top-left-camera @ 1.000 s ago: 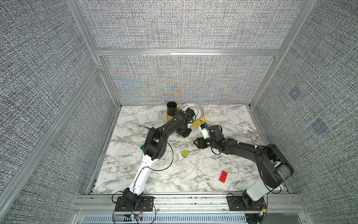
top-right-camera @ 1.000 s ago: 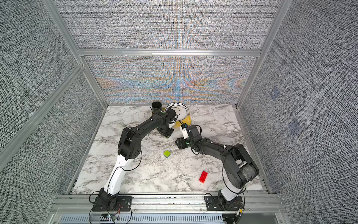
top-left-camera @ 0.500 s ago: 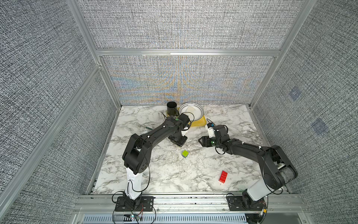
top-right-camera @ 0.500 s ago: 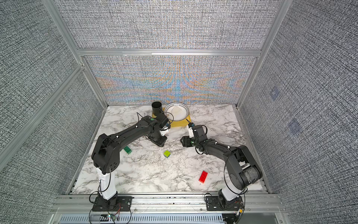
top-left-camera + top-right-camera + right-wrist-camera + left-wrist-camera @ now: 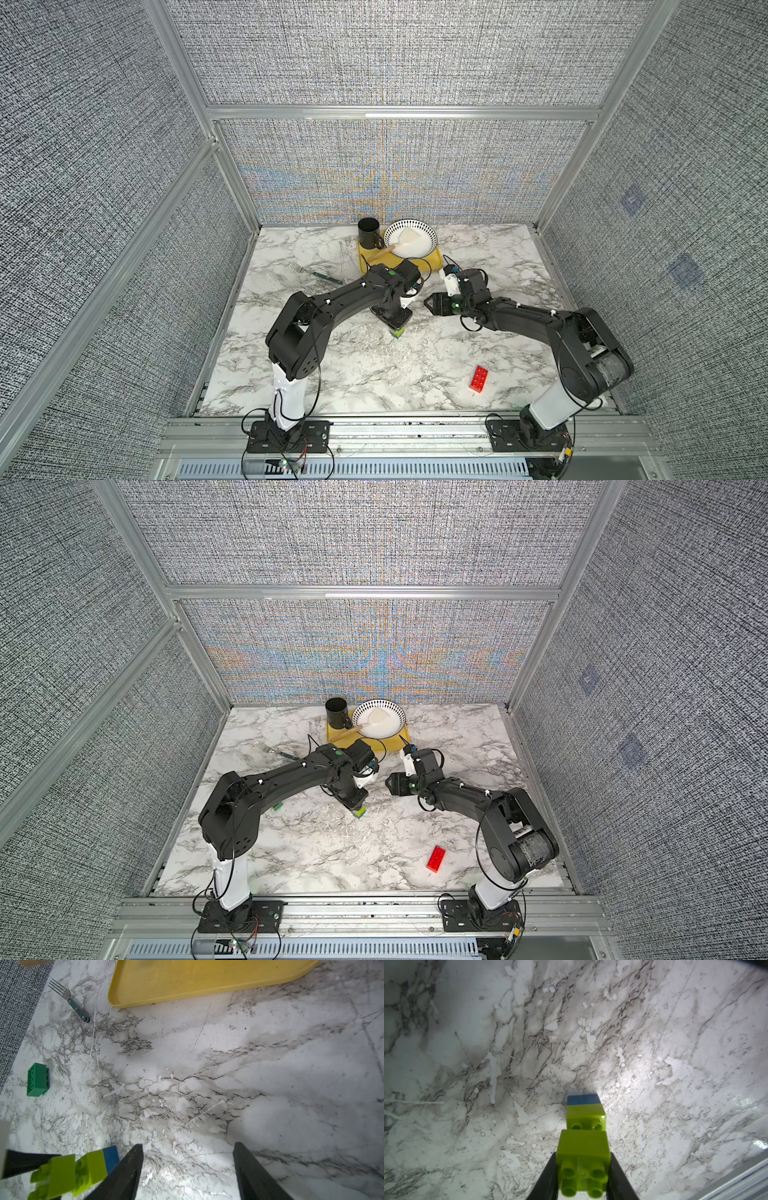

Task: Assemble an ice cream with lego
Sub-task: Assemble the lego brick with the lego brick.

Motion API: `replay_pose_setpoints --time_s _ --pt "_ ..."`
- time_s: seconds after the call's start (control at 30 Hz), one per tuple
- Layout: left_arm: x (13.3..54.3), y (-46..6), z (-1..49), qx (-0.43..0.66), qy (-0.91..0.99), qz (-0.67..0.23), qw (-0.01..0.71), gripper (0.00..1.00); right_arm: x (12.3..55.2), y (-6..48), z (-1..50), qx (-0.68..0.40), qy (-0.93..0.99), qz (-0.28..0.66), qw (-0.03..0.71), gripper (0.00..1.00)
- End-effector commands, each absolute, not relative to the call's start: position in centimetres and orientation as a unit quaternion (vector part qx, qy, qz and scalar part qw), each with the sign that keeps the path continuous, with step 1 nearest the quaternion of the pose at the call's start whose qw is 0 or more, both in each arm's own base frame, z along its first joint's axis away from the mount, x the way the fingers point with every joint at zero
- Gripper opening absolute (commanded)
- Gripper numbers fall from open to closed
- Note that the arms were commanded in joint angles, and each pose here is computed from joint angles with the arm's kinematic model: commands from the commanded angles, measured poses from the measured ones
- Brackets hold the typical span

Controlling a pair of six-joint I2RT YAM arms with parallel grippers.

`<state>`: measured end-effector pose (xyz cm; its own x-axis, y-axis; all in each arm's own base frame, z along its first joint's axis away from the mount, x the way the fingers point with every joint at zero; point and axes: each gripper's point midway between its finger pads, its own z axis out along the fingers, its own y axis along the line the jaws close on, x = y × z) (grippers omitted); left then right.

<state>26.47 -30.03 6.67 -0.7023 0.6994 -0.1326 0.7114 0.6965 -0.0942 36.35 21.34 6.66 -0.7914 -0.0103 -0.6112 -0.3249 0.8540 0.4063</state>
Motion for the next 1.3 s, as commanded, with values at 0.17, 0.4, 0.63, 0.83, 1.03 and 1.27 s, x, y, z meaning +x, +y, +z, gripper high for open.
replay_pose_setpoints --time_s 0.17,0.4,0.63,0.83,1.03,1.27 --pt "26.1 -30.7 6.1 0.388 0.919 -0.065 0.037 0.02 36.6 21.8 6.9 -0.096 0.908 0.263 0.312 0.70" --pt "25.9 -29.9 5.8 0.390 0.920 -0.041 0.030 0.02 36.5 21.8 6.9 -0.097 0.908 0.265 0.310 0.70" --pt "26.4 -29.4 6.6 0.386 0.922 -0.022 0.039 0.02 36.5 21.9 7.0 -0.098 0.907 0.267 0.310 0.70" --pt "26.3 -29.6 6.6 0.384 0.922 -0.026 0.036 0.02 36.5 22.0 6.9 -0.099 0.907 0.270 0.309 0.70" --pt "25.5 -29.9 6.4 0.401 0.915 -0.036 0.026 0.02 36.4 22.1 6.8 -0.100 0.907 0.271 0.305 0.70" --pt "25.2 -29.3 5.8 0.420 0.907 -0.025 0.018 0.02 36.4 22.1 6.7 -0.101 0.907 0.273 0.303 0.70"
